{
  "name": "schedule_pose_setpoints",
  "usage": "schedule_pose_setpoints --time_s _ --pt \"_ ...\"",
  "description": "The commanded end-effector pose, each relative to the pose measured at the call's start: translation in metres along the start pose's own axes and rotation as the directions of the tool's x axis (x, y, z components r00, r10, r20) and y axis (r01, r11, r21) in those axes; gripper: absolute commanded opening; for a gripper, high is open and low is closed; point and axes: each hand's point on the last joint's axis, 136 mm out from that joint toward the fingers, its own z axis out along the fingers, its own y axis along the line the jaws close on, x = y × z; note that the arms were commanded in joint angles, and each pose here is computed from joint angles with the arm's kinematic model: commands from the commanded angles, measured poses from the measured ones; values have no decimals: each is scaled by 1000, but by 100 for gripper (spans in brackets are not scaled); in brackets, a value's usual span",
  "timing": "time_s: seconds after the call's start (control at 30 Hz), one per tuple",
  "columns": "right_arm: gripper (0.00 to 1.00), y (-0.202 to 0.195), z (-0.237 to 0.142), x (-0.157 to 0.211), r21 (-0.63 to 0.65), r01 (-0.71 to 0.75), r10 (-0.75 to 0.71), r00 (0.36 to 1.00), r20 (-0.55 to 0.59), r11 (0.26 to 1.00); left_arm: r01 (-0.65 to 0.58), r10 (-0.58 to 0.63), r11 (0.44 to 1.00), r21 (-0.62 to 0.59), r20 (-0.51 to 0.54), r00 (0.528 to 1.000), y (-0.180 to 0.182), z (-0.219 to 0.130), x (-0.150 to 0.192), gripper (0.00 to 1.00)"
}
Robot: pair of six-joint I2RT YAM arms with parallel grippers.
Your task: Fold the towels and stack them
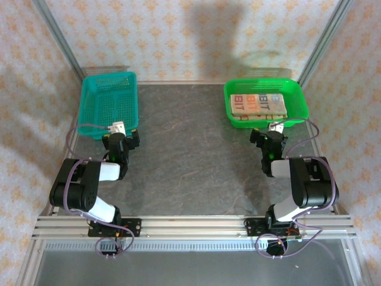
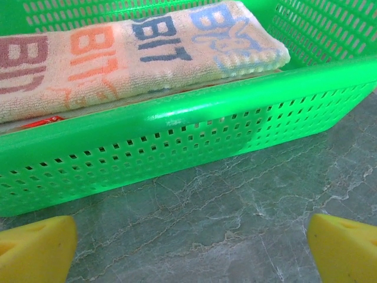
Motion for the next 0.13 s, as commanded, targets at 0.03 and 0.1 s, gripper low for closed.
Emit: schedule_pose_setpoints --time_s 0.03,0.1 --pt "99 1 1 -6 -4 -18 19 1000 11 1000 3 -4 1000 5 45 999 -1 -1 -9 100" --pt "99 1 0 -6 -4 -19 19 1000 13 1000 4 -4 1000 5 46 999 -1 -1 -9 100"
